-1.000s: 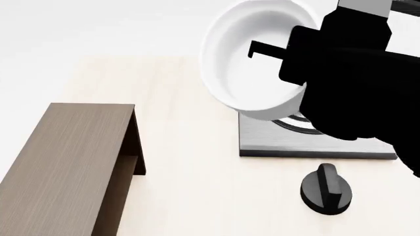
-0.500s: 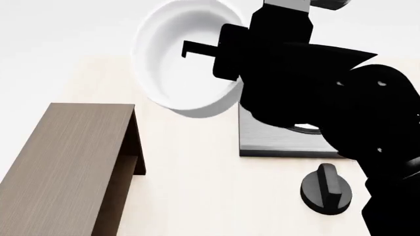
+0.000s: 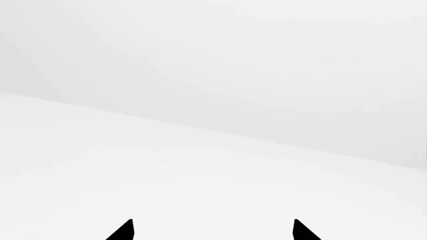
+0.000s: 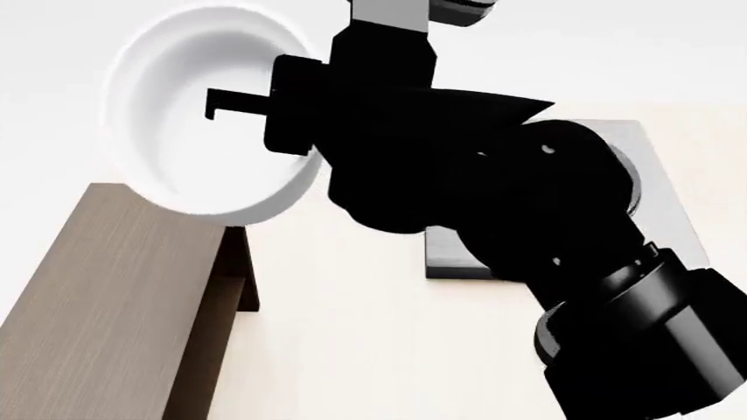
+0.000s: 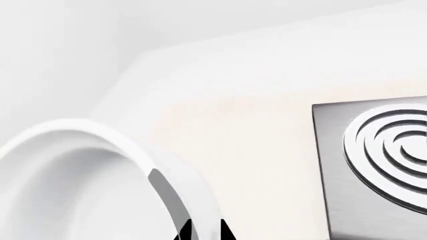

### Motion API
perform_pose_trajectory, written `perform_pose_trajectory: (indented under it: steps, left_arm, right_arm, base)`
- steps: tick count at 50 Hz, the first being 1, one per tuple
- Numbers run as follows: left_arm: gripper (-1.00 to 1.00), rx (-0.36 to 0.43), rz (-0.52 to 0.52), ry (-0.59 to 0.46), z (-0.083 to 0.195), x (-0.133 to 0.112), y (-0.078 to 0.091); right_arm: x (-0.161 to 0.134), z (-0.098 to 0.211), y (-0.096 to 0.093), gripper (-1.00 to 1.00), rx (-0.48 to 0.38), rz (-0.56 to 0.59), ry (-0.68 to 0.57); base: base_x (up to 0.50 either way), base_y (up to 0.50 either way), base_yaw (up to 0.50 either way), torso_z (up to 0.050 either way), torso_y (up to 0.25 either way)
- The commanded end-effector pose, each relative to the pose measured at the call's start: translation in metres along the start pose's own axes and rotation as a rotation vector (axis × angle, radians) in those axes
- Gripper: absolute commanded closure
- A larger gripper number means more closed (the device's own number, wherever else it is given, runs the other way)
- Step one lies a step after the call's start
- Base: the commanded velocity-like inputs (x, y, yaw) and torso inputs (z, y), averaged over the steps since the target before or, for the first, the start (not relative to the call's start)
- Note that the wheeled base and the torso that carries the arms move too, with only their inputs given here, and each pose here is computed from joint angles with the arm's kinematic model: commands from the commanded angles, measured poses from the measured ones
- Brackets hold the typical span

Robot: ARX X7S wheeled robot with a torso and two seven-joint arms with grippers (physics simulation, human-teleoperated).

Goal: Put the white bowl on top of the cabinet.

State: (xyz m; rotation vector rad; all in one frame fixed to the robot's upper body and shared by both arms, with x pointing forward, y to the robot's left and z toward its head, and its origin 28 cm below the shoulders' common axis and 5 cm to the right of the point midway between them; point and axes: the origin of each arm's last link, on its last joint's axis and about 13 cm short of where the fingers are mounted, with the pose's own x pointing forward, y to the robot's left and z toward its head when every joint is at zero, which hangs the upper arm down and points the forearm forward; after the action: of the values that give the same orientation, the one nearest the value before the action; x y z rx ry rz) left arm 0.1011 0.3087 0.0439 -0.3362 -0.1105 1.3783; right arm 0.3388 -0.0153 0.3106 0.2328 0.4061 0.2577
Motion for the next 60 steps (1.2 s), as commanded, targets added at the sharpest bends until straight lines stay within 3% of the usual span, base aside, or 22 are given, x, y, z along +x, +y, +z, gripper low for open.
perform_pose_trajectory:
  steps: [1, 25, 43, 60]
  left_arm:
    - [-1.0, 0.001, -0.001, 0.001, 0.0, 0.0, 0.0]
    - [-1.0, -0.001, 0.003, 0.004, -0.001, 0.0, 0.001]
    - [-1.0, -0.003, 0.006, 0.005, -0.001, 0.001, 0.002]
    - [-1.0, -0.007, 0.003, 0.005, 0.0, 0.001, 0.001]
  right_arm:
    - [0.001, 0.002, 0.02, 1.0, 0.003, 0.101, -0.024]
    - [0.008, -0.01, 0.052, 1.0, 0.02, 0.255, 0.024]
    - [0.017, -0.025, 0.054, 1.0, 0.048, 0.281, 0.075]
    - [0.007, -0.032, 0.057, 1.0, 0.078, 0.289, 0.09]
  base:
    - [0.0, 0.0, 0.0, 0.0, 0.0]
    - [0.0, 0.0, 0.0, 0.0, 0.001]
    - [0.0, 0.0, 0.0, 0.001, 0.001]
    - [0.0, 0.0, 0.0, 0.001, 0.001]
